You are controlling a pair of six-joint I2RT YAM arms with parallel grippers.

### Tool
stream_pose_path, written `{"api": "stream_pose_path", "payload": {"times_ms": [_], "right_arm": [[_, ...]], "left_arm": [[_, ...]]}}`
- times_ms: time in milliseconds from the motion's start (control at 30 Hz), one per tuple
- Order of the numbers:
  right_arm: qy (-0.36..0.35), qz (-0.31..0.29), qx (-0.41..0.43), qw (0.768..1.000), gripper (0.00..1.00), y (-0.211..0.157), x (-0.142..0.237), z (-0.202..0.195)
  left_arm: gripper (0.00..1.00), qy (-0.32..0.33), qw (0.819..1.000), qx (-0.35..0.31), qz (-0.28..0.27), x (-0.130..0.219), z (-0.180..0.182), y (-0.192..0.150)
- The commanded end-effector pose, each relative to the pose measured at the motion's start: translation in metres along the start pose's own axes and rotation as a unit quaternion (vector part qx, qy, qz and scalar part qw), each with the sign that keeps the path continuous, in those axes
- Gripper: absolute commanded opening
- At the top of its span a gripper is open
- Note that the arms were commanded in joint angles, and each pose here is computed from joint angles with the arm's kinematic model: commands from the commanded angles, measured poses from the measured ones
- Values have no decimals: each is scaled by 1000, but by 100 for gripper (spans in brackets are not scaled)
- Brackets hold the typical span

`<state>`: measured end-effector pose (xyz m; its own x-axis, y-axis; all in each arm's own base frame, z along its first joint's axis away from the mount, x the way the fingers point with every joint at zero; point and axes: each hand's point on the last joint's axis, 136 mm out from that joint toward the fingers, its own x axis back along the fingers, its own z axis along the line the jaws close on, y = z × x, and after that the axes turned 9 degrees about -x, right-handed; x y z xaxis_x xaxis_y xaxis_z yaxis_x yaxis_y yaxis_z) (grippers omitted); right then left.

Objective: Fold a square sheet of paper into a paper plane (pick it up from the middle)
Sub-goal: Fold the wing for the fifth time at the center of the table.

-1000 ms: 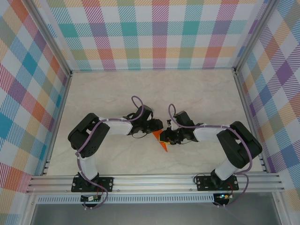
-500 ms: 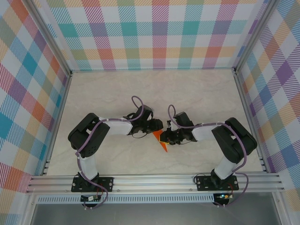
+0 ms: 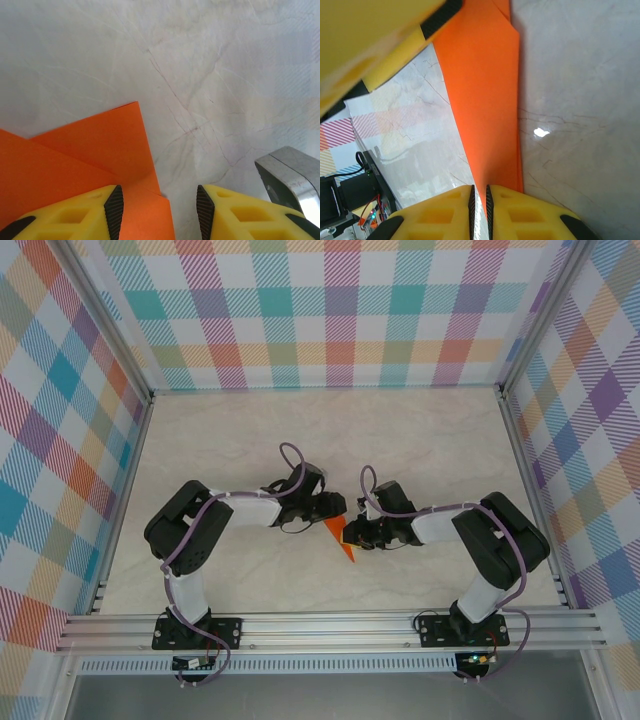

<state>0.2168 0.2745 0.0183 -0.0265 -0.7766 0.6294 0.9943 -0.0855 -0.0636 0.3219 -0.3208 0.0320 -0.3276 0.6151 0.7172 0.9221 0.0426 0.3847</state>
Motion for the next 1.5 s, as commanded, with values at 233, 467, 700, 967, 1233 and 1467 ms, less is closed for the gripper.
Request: {"api": "stream_pose_path", "payload": {"times_ms": [233, 467, 700, 967, 1233, 1467], "right_arm": [[-38, 55, -28, 997, 17, -33, -5, -31], [-20, 34, 9, 999, 18, -18, 10, 11], [-3, 14, 27, 1000, 18, -4, 12, 38], [-24, 33, 13, 999, 20, 4, -11, 34], [-121, 41, -37, 991, 17, -9, -20, -31], [-136, 53, -49, 988, 13, -28, -16, -54]], "left_arm": [[47, 68, 997, 16, 18, 0, 51, -6], [48, 43, 998, 25, 41, -1, 47, -22], [48, 36, 998, 24, 47, -1, 43, -26], [48, 23, 998, 21, 47, 0, 33, -28], [48, 52, 998, 13, 35, 5, 42, -26], [49, 78, 997, 1, 13, 13, 47, -10]]}}
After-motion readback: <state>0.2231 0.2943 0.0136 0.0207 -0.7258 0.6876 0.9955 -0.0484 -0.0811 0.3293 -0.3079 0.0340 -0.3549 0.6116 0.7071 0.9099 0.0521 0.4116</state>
